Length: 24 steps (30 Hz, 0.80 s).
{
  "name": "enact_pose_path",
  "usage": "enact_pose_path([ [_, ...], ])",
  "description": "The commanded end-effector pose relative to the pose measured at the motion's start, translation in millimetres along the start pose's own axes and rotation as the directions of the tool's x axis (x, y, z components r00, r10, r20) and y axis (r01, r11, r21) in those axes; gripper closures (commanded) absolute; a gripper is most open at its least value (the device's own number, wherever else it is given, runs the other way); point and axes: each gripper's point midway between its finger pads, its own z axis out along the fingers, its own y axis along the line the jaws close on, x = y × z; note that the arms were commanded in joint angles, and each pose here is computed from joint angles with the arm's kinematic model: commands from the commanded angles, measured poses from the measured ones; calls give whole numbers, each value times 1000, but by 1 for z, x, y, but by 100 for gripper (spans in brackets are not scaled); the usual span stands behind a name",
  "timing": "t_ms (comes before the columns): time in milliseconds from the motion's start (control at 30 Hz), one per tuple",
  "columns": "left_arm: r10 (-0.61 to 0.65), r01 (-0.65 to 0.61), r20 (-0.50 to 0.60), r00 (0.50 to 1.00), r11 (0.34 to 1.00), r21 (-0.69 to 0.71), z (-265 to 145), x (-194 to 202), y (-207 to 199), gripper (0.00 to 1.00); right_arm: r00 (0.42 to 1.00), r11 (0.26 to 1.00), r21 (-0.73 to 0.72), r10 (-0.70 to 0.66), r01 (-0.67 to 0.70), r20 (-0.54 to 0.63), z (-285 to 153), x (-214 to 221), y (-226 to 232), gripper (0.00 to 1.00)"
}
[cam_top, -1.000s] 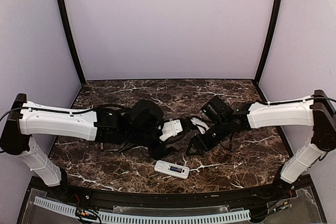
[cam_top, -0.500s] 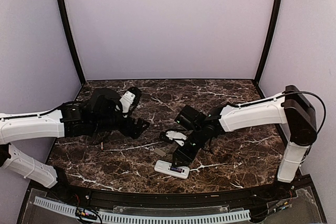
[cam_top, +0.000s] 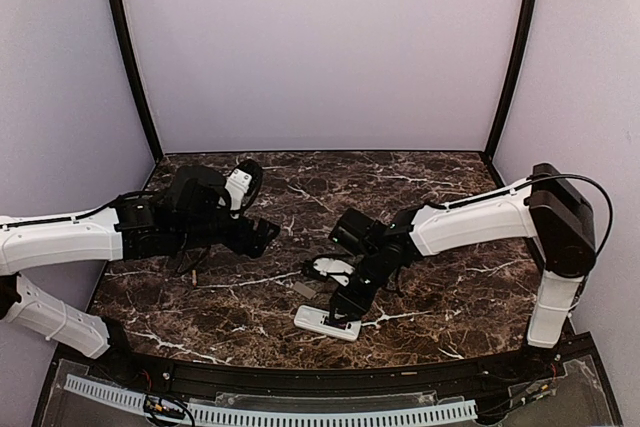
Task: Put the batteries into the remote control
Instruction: Press the battery in the battery compartment.
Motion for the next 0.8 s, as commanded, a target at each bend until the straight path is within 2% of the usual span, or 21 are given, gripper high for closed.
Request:
enact_pose_path([
  [0,-10,11,9,1000,1000,-20,1,-1,4,8,1000,1000,20,-16,16,-12,11,0,-3,53],
  [500,-11,11,7,1000,999,-49,5,0,8,9,1000,998,59,-16,17,-22,13,-2,-6,71],
  [767,-10,10,5,1000,998,-59,6,1,10,9,1000,996,82,-20,20,-5,7,-7,-5,75],
])
